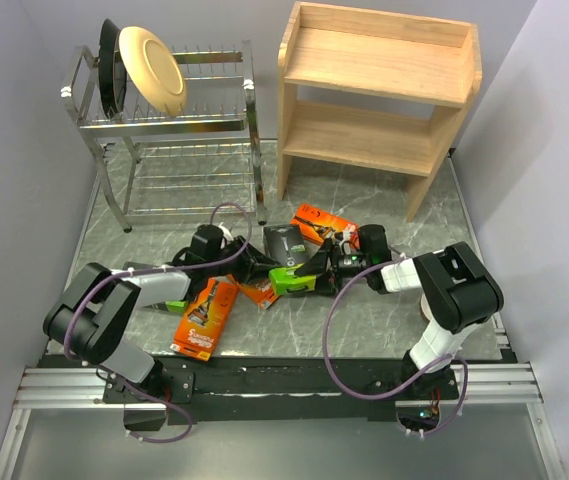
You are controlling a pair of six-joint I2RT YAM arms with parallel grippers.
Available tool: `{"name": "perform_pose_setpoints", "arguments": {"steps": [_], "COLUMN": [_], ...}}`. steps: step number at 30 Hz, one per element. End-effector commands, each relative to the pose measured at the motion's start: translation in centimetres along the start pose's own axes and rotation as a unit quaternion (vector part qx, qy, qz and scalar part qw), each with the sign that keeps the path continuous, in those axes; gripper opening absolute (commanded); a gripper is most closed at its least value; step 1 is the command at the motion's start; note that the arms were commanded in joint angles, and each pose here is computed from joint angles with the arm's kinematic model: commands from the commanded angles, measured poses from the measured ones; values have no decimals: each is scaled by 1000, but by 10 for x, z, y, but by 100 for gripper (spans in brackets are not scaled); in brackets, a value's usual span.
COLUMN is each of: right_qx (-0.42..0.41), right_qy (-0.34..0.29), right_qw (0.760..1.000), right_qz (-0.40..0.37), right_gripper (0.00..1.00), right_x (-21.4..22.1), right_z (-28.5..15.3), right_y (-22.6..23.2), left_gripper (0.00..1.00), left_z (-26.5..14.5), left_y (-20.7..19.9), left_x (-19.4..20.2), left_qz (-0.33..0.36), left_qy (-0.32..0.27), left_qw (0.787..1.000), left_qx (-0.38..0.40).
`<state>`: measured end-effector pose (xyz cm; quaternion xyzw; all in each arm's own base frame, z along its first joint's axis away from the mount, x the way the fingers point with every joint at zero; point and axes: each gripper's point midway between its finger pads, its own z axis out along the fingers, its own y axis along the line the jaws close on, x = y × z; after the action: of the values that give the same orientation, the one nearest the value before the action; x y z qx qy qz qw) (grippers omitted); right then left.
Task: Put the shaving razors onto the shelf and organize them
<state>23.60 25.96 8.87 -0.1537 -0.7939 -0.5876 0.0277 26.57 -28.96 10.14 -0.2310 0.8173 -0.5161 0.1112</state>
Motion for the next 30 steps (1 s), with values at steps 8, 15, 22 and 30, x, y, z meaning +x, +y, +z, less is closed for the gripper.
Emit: {"name": "perform_pose_setpoints", "arguments": {"steps": [8, 15, 22, 30], "right_qx": [-42, -30, -45, -51], "right_qy": [-12, -75, -186, -292], "right_qw": [986, 972, 947, 919], "right_qz": [-160, -221, -258, -258], "right_gripper": [41, 38, 38, 37], "right_x": [9, -7, -38, -109], "right_z": [-39, -94, -145, -188], "right_y": [67, 95, 148, 191], "left_gripper": [99, 99, 98, 91], "left_z": [-29, -41, -36, -21], "left_y": [-59, -99, -102, -125], "left_x": [-35, -20, 27, 30], "left_qz": [97, 294, 462, 587], "left_qy": [-30, 46, 97, 75], "left_qw": [993, 949, 875, 802], "left_qx": [57, 108, 103, 84]}}
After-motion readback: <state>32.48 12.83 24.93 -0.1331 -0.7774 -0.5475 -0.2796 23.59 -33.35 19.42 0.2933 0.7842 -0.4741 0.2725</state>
